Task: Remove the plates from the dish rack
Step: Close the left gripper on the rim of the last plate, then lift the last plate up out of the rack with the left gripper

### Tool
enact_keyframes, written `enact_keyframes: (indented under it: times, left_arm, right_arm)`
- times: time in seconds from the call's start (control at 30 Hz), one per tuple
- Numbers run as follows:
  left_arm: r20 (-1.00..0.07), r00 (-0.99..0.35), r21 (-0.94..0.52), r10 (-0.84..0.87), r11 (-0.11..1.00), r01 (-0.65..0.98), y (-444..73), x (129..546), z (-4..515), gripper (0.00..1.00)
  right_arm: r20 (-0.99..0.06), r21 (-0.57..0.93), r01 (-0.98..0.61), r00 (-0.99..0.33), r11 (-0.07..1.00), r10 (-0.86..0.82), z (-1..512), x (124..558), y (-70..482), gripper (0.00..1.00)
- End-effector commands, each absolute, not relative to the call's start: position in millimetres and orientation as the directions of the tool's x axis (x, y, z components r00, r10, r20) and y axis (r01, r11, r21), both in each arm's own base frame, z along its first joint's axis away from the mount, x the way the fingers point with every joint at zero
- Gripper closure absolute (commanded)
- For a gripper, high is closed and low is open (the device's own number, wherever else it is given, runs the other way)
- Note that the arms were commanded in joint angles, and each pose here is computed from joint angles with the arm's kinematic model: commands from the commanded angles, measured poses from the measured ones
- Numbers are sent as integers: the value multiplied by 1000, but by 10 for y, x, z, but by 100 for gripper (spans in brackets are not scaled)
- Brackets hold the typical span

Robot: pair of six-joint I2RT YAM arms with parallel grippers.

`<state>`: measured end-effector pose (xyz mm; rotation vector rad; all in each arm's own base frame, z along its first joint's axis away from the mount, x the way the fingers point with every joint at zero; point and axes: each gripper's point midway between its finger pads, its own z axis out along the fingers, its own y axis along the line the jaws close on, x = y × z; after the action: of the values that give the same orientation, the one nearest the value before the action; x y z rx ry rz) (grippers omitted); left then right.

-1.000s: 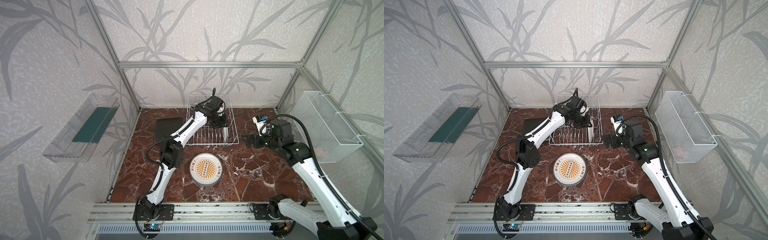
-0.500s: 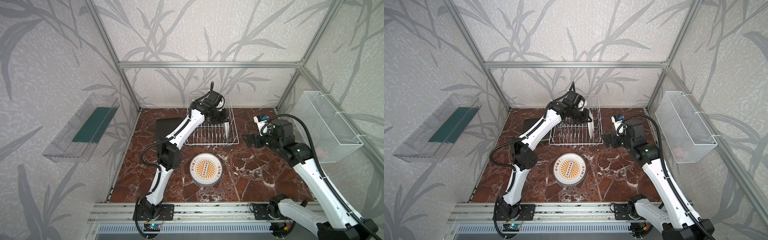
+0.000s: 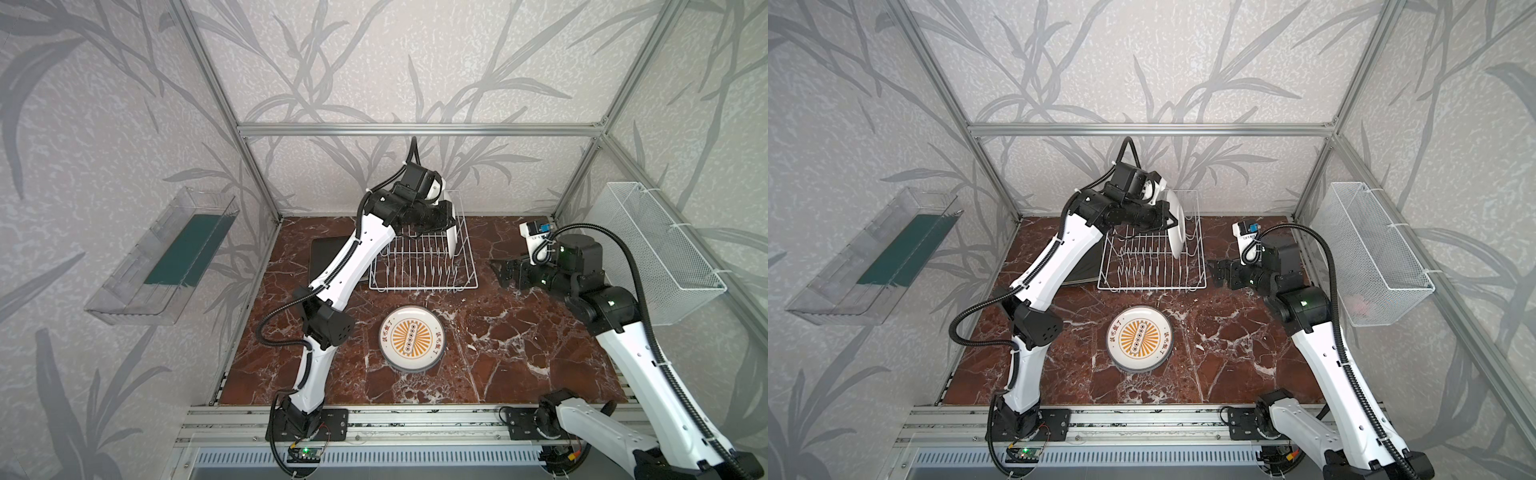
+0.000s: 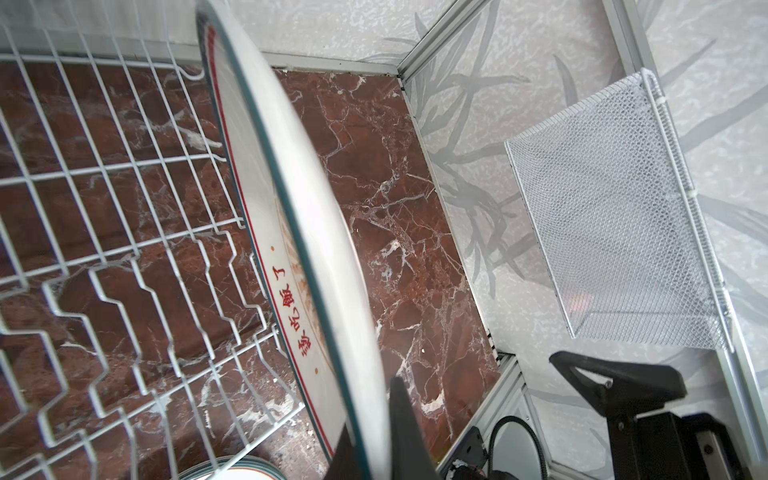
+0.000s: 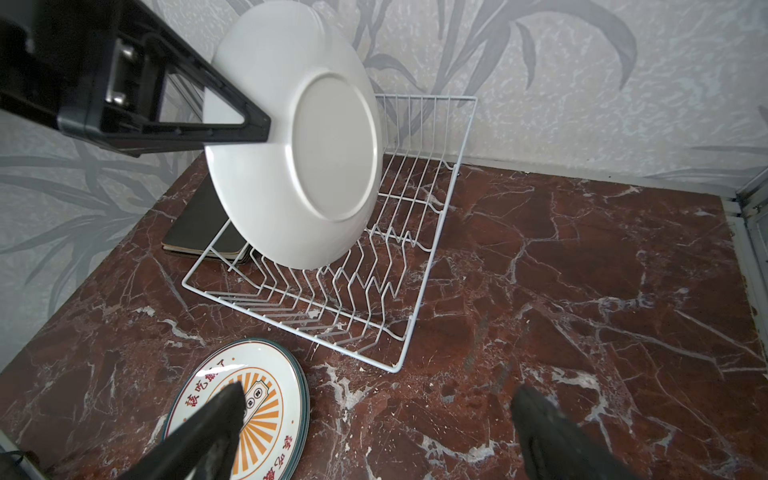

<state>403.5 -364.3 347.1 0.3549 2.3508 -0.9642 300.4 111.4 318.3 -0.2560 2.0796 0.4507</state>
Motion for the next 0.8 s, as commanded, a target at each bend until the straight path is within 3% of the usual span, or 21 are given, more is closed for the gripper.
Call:
enact_keyframes:
  times: [0.0, 0.23, 0.37, 0.53, 0.77]
  left_arm:
    - [-768, -619, -354, 161, 700, 621, -3418, 3855, 3882, 100]
    - [-812, -447, -31, 375, 738, 674, -3035, 3776, 3779, 100]
    - [-795, -300, 192, 527, 688, 700, -2847, 3717, 3638, 100]
    - [-687, -75, 479, 723, 528, 701, -2723, 3528, 3481, 100]
    - [-464, 165, 716, 870, 259, 648, -2661, 3307, 3248, 100]
  right_arm:
    - [-864, 288, -371, -499, 883, 72, 3394, 2973, 1148, 1]
    - [-811, 405, -330, -560, 853, 168, 3430, 3084, 1055, 1]
    - [-752, 503, -322, -620, 802, 223, 3410, 3186, 1140, 1]
    - [-677, 618, -334, -686, 712, 266, 3441, 3289, 1318, 2]
    - [-569, 746, -311, -756, 589, 322, 3478, 3379, 1495, 2]
